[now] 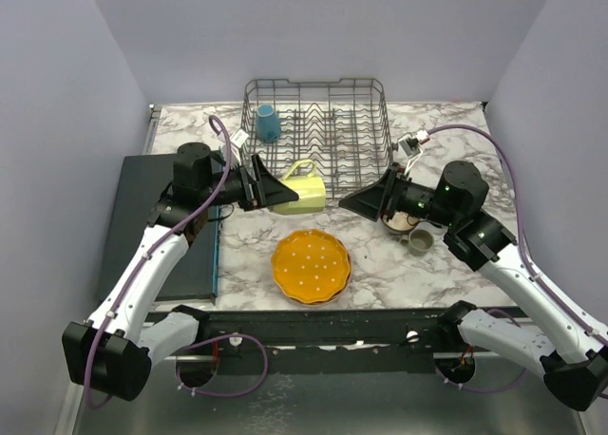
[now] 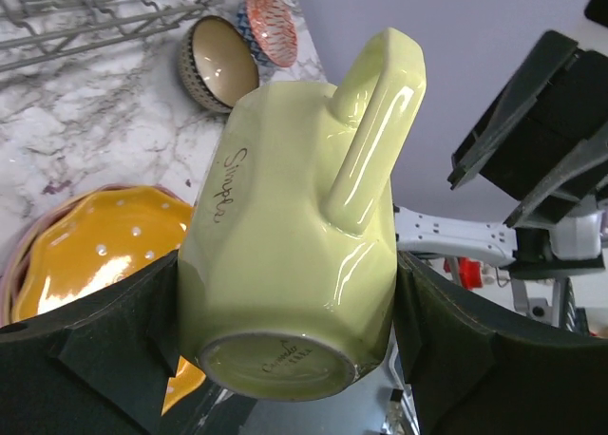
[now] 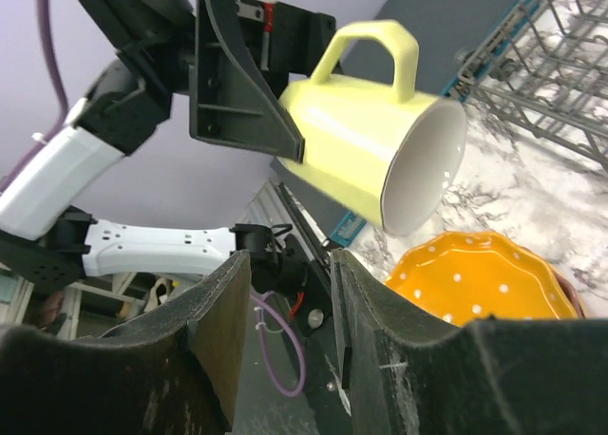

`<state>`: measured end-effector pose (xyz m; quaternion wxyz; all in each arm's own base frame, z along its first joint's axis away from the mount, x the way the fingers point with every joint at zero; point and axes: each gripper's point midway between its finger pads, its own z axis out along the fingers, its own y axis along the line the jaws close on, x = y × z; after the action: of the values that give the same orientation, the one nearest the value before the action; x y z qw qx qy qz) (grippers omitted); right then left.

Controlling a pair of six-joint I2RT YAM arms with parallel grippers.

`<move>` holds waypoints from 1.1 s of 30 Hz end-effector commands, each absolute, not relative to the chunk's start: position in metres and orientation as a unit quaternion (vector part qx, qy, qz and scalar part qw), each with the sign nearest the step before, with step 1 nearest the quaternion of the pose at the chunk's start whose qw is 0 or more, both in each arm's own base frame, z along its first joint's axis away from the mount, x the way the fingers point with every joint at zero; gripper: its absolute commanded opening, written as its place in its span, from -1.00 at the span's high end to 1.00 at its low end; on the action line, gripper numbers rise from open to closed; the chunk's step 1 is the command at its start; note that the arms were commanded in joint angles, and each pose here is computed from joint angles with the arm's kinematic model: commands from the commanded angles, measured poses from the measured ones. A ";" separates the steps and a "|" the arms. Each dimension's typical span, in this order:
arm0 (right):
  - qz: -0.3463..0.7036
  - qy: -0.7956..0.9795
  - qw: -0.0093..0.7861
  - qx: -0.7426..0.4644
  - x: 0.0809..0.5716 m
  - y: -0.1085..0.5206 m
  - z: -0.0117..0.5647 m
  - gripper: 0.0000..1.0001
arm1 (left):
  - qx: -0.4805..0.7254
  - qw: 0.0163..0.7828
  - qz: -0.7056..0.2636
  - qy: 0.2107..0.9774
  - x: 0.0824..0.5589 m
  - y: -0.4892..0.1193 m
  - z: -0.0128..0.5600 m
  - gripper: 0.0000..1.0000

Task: Load the mixed dishes into the dish rack
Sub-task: Turn the cup upside down in the dish rack.

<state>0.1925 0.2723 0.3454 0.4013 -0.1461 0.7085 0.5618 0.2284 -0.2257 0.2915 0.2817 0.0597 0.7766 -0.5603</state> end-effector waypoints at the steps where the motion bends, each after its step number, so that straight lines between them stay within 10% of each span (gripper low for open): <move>1: 0.520 0.732 0.418 -0.138 0.199 0.262 0.334 0.10 | 0.071 0.345 -0.505 0.788 0.252 -0.217 0.305 1.00; 33: 0.446 0.776 0.418 -0.155 0.188 0.235 0.302 0.09 | 0.152 0.397 -0.158 0.891 0.410 -0.158 0.262 1.00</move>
<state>0.1908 0.2447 0.3024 0.4085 -0.1519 0.7688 0.4680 0.3894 -0.1627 0.2487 0.3600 0.1008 0.9074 -0.1919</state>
